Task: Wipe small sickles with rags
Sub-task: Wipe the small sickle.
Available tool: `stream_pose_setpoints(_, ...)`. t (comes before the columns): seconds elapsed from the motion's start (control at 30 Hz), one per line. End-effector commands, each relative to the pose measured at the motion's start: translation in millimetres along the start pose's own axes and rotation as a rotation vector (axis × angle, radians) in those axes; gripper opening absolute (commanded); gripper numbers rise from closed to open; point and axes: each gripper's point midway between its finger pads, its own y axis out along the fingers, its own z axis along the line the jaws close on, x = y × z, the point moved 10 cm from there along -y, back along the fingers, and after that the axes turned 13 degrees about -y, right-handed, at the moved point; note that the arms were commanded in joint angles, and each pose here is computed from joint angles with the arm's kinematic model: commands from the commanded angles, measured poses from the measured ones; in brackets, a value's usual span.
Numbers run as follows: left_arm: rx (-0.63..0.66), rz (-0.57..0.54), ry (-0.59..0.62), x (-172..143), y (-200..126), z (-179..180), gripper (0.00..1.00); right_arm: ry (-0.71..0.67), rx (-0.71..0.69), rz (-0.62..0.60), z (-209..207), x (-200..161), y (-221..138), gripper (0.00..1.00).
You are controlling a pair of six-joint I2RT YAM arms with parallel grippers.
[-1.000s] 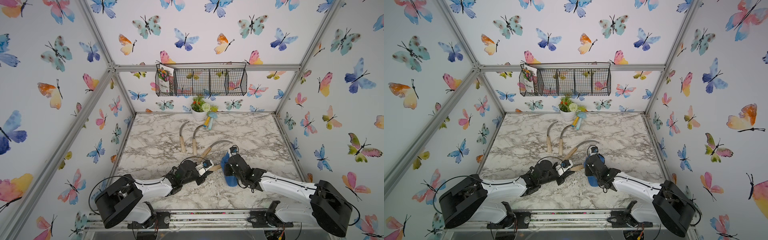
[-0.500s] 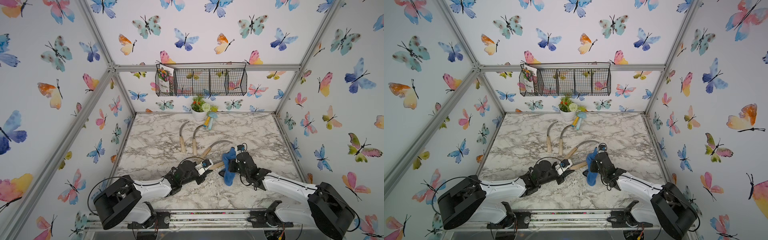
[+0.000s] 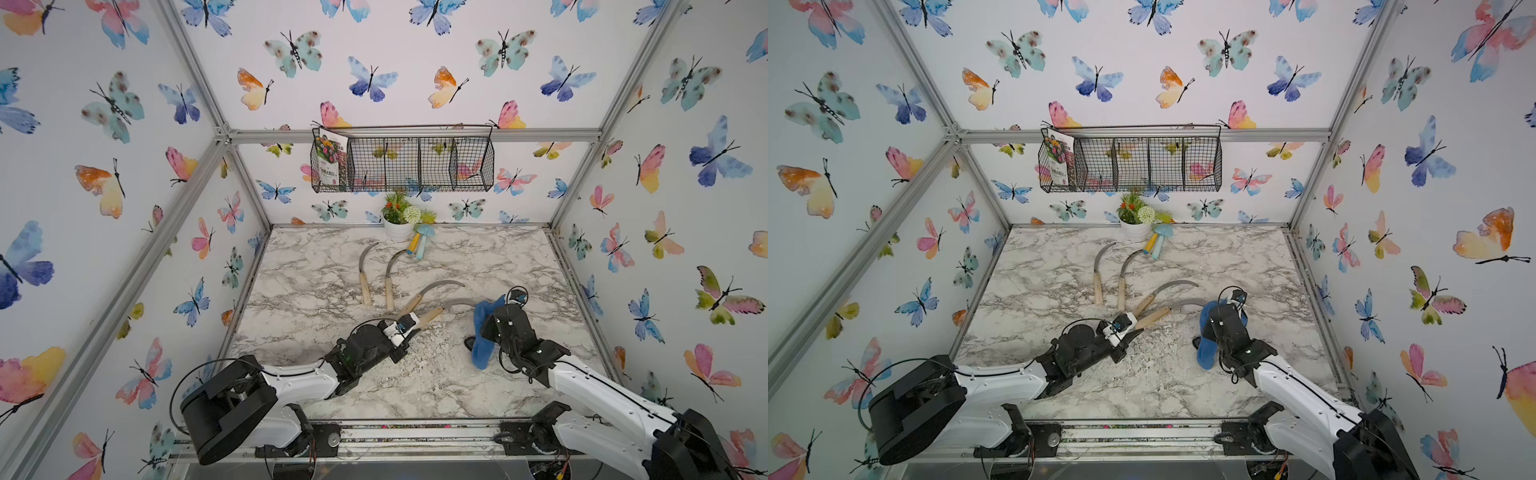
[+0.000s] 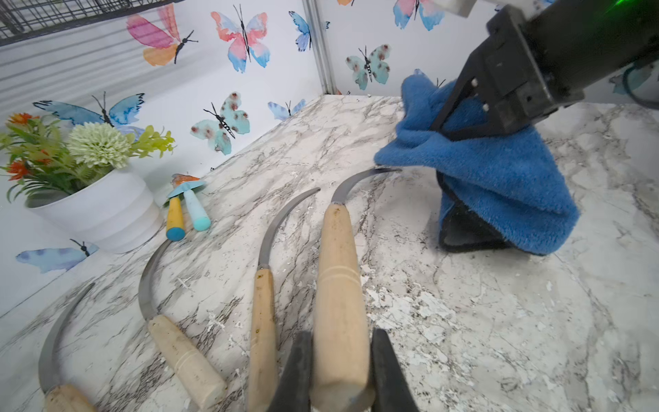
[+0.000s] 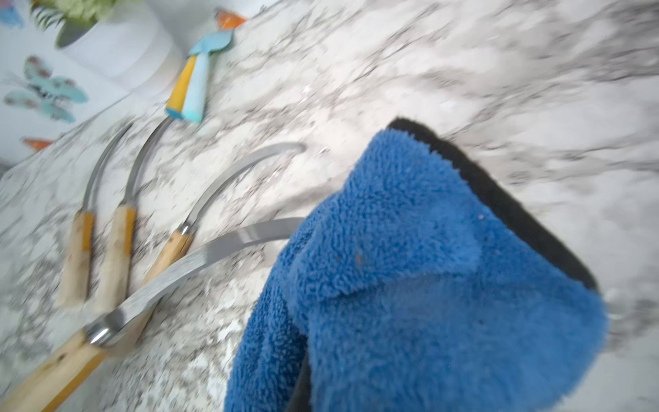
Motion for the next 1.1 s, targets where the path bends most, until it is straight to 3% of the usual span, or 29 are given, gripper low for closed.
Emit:
stream_pose_setpoints(0.0,0.097,-0.053,0.015,8.8,3.8,5.9,0.0,0.015,-0.193,-0.013,-24.1,19.5,-1.7,0.02)
stream_pose_setpoints(0.3,0.052,-0.046,0.173,-2.6,2.2,-13.6,0.0,-0.132,-0.194,0.174,-16.4,32.2,50.0,0.02)
stream_pose_setpoints(0.43,0.04,-0.048,0.233,-7.3,2.5,-21.3,0.0,-0.18,-0.122,0.254,-4.8,27.2,72.8,0.02)
stream_pose_setpoints(0.77,0.053,-0.071,0.297,-14.3,1.4,-25.5,0.0,-0.209,-0.068,0.386,4.6,11.6,100.5,0.02)
stream_pose_setpoints(0.9,0.032,-0.083,0.298,-14.4,-2.8,-26.9,0.0,-0.214,-0.051,0.389,6.8,13.2,101.6,0.02)
stream_pose_setpoints(1.07,0.023,-0.081,0.31,-14.9,-2.1,-29.1,0.0,-0.197,0.106,0.338,17.4,18.8,93.9,0.02)
